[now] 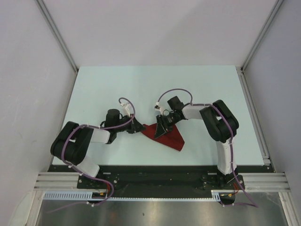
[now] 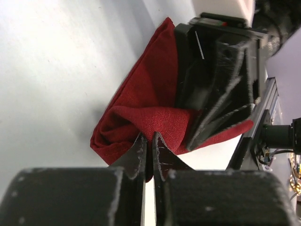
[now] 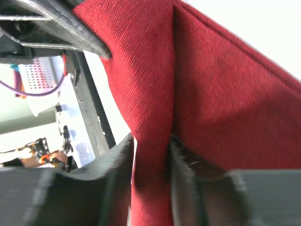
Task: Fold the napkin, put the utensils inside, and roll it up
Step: Roll the napkin with the utensil
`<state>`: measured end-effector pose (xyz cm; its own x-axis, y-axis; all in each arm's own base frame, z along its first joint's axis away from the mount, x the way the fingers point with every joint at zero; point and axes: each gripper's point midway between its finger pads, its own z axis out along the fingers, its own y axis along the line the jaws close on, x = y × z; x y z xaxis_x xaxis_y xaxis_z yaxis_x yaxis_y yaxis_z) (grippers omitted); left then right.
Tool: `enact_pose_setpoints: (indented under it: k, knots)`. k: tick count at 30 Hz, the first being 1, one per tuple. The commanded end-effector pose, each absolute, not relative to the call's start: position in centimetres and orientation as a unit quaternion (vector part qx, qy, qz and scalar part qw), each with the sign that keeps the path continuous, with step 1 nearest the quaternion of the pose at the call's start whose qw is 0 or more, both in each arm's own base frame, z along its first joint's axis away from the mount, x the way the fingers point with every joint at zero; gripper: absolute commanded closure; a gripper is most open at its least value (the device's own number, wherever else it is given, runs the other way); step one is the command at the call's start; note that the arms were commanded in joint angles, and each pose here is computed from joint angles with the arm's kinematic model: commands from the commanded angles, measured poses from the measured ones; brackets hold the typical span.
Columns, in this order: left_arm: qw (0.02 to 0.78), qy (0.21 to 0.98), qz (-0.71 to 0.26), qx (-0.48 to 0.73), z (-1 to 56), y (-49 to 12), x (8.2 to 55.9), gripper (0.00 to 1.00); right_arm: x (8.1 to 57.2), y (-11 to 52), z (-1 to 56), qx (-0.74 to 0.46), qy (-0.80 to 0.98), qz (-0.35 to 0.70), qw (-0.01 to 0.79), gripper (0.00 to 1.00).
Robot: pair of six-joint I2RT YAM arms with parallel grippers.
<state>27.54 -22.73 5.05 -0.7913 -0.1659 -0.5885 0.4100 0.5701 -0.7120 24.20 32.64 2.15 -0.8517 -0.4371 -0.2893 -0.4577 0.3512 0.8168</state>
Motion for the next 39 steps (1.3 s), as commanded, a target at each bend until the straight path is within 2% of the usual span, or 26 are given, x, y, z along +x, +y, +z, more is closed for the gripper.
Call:
enact_pose_setpoints:
  k: [1, 8, 12, 15, 23, 39]
  knots:
    - [0.316, 0.828, -0.456, 0.083, 5.3, -23.2, 28.3, 0.99, 26.2, 30.0, 1.2, -0.256, 0.879, 0.398, 0.044, 0.57]
    - [0.301, 0.833, -0.458, 0.078, 4.7, -23.5, 28.6, 1.0, 27.9, 29.4, 6.1, -0.28, 0.887, 0.338, 0.143, 0.45]
    - [0.301, 0.835, -0.455, 0.077, 4.6, -23.4, 28.6, 1.0, 28.9, 29.8, 8.5, -0.326, 0.879, 0.231, 0.261, 0.42]
    - [0.302, 0.835, -0.453, 0.078, 4.6, -23.3, 28.6, 1.0, 28.2, 31.0, 9.3, -0.362, 0.856, 0.194, 0.314, 0.4]
    - [0.302, 0.837, -0.45, 0.079, 4.7, -23.3, 28.7, 1.0, 24.9, 33.7, 7.2, -0.462, 0.813, 0.147, 0.322, 0.38]
    - [0.304, 0.837, -0.448, 0.082, 4.8, -23.2, 28.7, 0.98, 25.2, 32.1, 2.4, -0.474, 0.83, 0.08, 0.282, 0.4]
